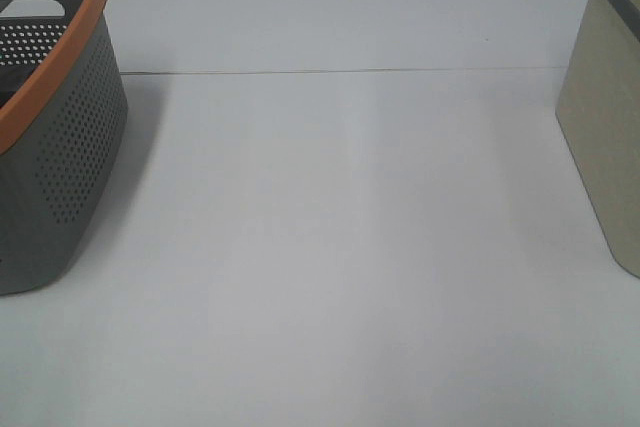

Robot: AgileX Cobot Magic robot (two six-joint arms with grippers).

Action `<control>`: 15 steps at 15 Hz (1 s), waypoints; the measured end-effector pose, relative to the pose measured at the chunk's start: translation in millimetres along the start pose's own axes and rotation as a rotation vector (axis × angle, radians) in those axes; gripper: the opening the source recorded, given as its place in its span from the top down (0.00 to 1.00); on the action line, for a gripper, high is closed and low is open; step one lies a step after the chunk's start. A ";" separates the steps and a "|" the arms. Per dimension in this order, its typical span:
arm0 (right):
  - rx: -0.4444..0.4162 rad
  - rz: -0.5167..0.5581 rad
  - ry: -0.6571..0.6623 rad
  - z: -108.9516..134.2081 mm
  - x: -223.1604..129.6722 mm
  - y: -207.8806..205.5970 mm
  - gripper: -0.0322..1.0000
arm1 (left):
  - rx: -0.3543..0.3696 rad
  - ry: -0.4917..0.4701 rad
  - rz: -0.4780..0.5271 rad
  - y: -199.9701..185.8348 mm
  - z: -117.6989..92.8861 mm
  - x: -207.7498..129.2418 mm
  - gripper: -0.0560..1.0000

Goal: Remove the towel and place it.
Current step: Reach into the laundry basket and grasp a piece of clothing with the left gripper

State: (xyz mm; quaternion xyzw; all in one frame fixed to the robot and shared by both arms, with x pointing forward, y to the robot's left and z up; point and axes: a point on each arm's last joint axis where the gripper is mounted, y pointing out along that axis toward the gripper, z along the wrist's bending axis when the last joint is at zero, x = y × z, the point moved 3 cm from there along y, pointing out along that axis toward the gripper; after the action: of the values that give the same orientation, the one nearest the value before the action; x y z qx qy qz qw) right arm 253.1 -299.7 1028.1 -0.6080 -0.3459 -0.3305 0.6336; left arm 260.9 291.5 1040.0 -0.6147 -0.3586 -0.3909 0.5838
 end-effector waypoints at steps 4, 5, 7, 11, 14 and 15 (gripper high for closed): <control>0.000 0.000 0.000 0.0 0.0 0.0 0.27 | 0.000 0.000 0.000 0.0 0.0 0.0 0.06; 0.000 0.000 0.000 0.0 0.0 0.0 0.27 | -0.001 -0.005 0.002 0.0 -0.1 -0.2 0.06; 0.000 0.000 0.000 0.0 0.0 0.0 0.27 | -0.011 -0.036 0.046 -3.1 -1.3 5.8 0.06; 0.000 0.000 0.000 0.0 0.0 0.0 0.27 | -0.029 0.072 0.171 -3.4 -0.5 61.8 0.06; 0.000 0.000 0.000 0.0 0.0 0.0 0.27 | -0.059 0.223 0.265 19.6 3.0 120.2 0.06; 0.000 0.000 0.000 0.0 0.0 0.0 0.27 | -0.067 0.250 0.286 26.1 3.8 129.6 0.06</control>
State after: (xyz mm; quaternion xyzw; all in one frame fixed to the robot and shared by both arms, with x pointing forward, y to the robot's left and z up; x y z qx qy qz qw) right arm 253.1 -299.7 1028.1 -0.6080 -0.3459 -0.3305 0.6336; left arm 341.3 291.7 1145.1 -0.6251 -0.1789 -0.3889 0.6527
